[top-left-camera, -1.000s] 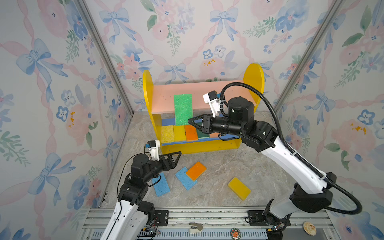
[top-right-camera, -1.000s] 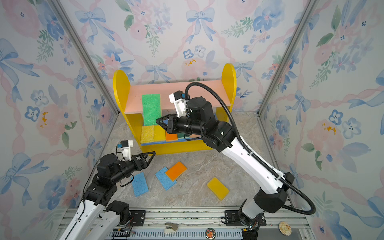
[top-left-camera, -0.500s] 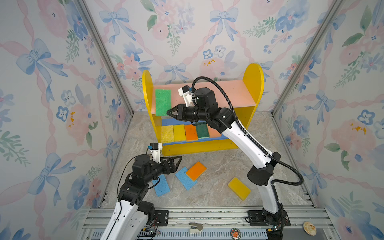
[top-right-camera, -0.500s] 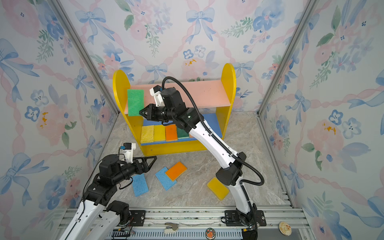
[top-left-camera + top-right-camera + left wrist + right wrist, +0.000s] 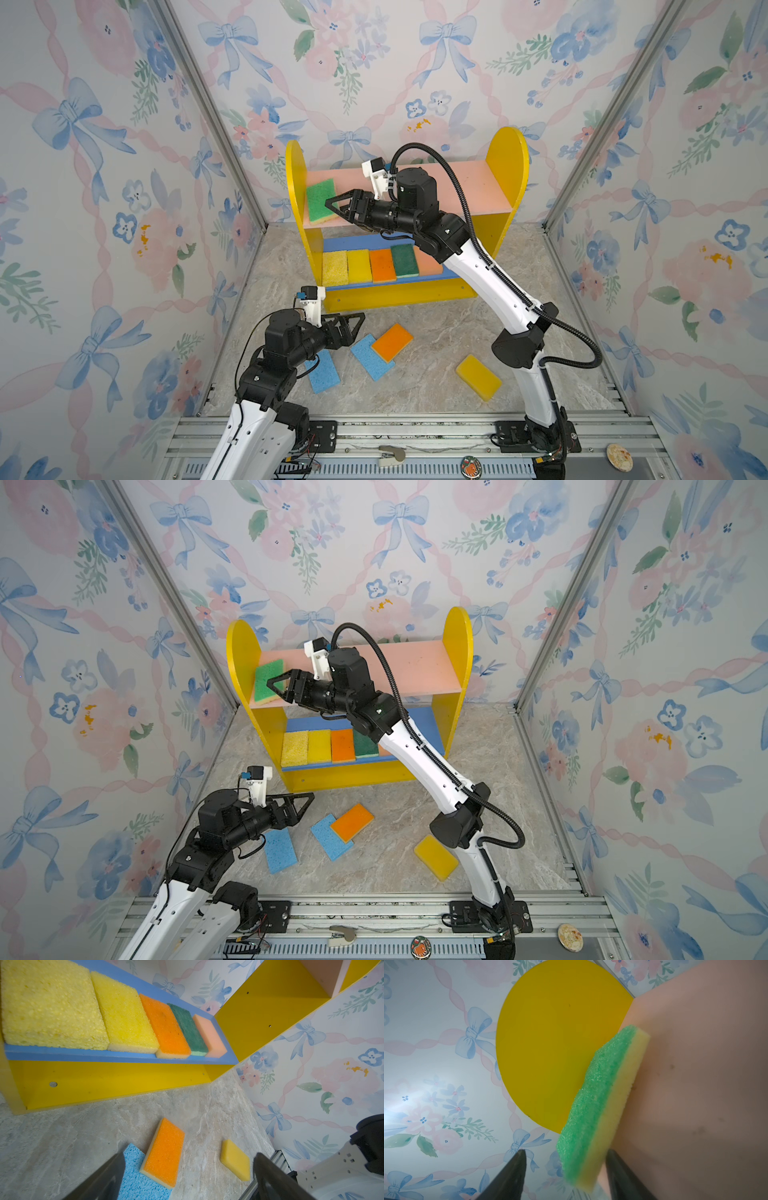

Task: Place and organize the cleaning sponges onto the shelf
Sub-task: 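Lay the light green sponge flat on the pink upper shelf and release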

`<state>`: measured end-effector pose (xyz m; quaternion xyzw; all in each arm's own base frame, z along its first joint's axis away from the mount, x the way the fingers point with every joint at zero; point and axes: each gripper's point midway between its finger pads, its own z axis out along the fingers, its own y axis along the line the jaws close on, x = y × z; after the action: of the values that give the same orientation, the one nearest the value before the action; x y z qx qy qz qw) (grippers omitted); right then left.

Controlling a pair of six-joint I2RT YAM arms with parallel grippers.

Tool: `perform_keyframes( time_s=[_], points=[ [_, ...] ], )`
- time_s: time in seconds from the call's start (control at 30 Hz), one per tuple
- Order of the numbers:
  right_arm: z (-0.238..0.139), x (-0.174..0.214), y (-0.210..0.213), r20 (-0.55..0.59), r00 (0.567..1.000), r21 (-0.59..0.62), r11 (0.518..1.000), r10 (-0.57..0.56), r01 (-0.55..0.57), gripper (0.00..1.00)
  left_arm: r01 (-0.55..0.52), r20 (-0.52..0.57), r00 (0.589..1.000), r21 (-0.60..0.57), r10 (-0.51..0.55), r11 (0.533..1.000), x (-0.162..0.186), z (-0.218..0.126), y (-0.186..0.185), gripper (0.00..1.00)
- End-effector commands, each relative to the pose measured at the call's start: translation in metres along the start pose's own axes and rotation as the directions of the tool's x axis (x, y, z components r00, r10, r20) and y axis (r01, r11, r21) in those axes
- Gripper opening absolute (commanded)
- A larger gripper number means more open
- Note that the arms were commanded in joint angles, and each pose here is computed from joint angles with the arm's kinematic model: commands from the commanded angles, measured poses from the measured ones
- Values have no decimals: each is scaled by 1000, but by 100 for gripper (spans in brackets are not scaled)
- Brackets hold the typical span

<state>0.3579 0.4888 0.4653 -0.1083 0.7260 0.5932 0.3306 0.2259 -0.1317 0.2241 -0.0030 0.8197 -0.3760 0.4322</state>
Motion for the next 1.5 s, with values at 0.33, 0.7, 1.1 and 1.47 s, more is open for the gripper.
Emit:
perform_keyframes(
  time_s=[0.33, 0.7, 1.1, 1.47],
  points=[
    [-41, 19, -63, -54, 991, 403, 905, -123, 134, 75, 12, 10, 1000, 0, -12, 1000, -3, -4, -1, 98],
    [-94, 26, 0, -33, 959, 317, 907, -281, 277, 73, -87, 129, 989, 128, 71, 988, -80, -28, -76, 90],
    [-241, 57, -42, 67, 972, 395, 900, -226, 182, 74, -187, 291, 950, 237, 114, 953, -190, -23, -180, 84],
    [-273, 63, -64, 89, 986, 373, 922, -143, 100, 75, -229, 324, 932, 179, 163, 957, -243, 44, -212, 85]
  ],
)
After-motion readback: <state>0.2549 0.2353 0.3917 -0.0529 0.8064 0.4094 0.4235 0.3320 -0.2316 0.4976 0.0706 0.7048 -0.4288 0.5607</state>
